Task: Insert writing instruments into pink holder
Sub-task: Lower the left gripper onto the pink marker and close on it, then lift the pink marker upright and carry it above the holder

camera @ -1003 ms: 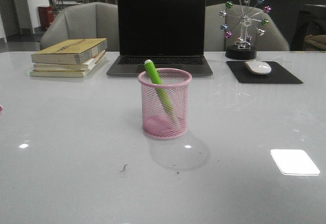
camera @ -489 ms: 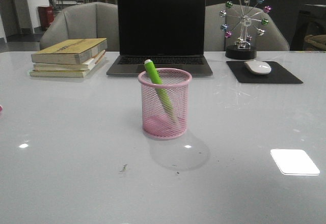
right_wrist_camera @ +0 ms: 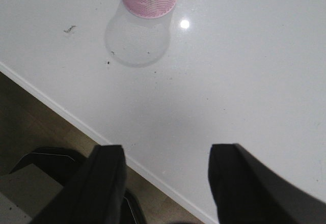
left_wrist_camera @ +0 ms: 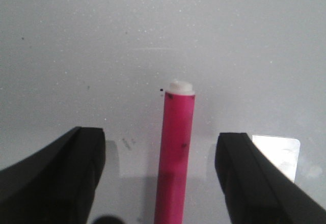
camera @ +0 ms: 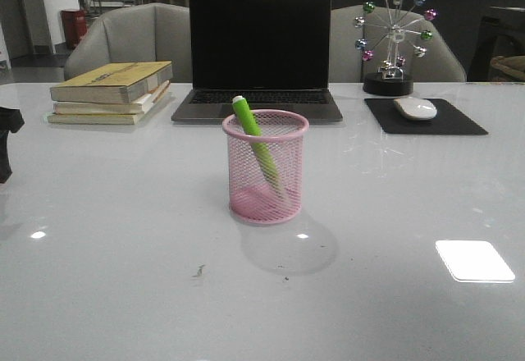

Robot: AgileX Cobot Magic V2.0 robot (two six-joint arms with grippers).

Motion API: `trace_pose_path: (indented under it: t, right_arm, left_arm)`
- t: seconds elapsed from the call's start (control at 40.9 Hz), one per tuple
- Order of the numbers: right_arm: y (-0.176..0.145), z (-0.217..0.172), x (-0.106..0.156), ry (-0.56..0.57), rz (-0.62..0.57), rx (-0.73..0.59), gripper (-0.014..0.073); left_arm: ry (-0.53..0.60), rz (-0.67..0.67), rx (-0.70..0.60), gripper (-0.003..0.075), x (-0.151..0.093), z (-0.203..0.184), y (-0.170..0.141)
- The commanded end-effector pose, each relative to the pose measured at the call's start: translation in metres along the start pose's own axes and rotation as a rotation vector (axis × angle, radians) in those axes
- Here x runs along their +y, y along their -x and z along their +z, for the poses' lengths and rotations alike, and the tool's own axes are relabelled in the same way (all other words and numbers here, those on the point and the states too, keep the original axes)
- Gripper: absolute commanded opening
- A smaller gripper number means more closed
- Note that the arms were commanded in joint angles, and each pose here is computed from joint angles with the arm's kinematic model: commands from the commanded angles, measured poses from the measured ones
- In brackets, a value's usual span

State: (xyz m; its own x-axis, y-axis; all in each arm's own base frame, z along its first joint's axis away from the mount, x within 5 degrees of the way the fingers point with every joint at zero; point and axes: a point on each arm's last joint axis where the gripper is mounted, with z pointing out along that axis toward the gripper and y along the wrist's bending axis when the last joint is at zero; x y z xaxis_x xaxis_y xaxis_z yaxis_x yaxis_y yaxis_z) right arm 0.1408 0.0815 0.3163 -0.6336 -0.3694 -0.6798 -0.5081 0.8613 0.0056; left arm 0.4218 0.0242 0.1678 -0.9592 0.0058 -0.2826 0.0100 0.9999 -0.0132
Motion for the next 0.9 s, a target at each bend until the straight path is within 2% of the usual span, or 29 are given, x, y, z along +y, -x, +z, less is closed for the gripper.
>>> trace_pose_path:
  t: [0.0,0.171,0.245,0.685,0.783,0.88]
  right_arm:
    - [0.01,-0.009,-0.002,-0.012,-0.001,-0.089,0.0475]
    - [0.01,-0.009,-0.002,-0.012,-0.001,-0.089,0.0475]
    - [0.01,-0.009,-0.002,-0.012,-0.001,-0.09,0.0475]
    - [0.01,-0.009,-0.002,-0.012,-0.001,-0.089,0.0475]
    - [0.01,-0.009,-0.002,-0.012,-0.001,-0.089,0.0475]
    - [0.01,-0.009,-0.002,-0.012,-0.001,-0.09,0.0475]
  left_arm:
    - [0.002,-0.006,-0.118,0.0509,0.001,-0.025,0.015]
    - [-0.007,-0.005,-0.087,0.0503,0.001,-0.015,0.017]
    - [-0.023,-0.002,-0.067,0.0478,0.0,-0.013,0.017]
    - [-0.03,-0.002,-0.05,0.0133,-0.001,-0.016,0.016]
    - [-0.035,-0.009,-0.083,0.0089,-0.002,-0.027,0.017]
    - [-0.056,-0.024,-0.166,0.0092,-0.005,-0.046,0.014]
